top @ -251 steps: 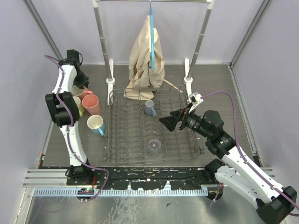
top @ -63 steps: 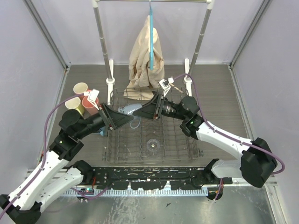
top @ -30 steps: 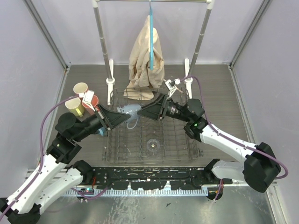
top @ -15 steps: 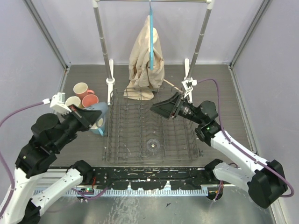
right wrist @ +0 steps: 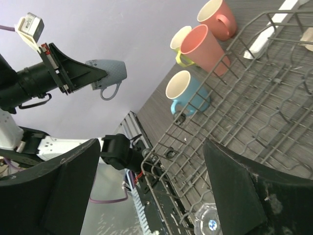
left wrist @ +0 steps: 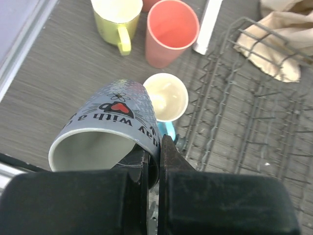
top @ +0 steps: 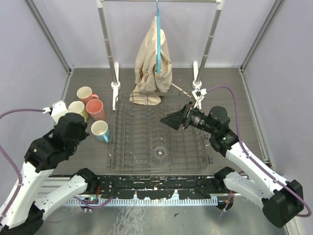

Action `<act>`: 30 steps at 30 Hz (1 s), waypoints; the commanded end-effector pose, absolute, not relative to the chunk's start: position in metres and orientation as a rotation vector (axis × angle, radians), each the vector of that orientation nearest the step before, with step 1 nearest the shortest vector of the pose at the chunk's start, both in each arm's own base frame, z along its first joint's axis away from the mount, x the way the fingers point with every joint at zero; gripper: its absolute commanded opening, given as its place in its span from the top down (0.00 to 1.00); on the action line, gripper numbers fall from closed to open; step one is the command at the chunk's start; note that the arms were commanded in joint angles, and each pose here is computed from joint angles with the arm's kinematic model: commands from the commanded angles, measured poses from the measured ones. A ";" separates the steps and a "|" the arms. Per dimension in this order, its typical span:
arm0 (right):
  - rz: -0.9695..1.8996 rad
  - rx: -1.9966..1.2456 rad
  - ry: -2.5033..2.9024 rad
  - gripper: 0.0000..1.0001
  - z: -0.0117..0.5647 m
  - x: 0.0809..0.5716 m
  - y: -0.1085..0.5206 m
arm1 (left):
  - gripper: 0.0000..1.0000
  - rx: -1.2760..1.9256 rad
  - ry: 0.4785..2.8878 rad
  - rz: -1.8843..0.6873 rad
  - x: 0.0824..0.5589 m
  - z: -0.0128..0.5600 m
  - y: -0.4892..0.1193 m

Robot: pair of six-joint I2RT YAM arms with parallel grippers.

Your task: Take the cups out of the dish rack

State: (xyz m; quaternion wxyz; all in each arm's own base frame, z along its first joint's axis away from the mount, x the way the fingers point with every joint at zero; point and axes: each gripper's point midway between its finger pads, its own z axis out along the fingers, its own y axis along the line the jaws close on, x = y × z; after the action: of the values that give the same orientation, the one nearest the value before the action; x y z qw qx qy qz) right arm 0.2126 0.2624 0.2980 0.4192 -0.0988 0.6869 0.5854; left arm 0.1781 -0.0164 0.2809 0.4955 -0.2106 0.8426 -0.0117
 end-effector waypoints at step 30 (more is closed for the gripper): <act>1.319 -0.321 1.689 0.08 0.306 0.216 0.245 | 1.00 -0.909 2.418 -0.027 0.262 0.119 0.030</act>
State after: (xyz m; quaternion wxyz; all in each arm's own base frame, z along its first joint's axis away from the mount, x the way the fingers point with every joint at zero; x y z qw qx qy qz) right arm 0.2112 0.2453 0.2862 0.4416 -0.1231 0.7083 0.5367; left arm 0.2424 0.0254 0.1235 0.2591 -0.3369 0.9051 0.0120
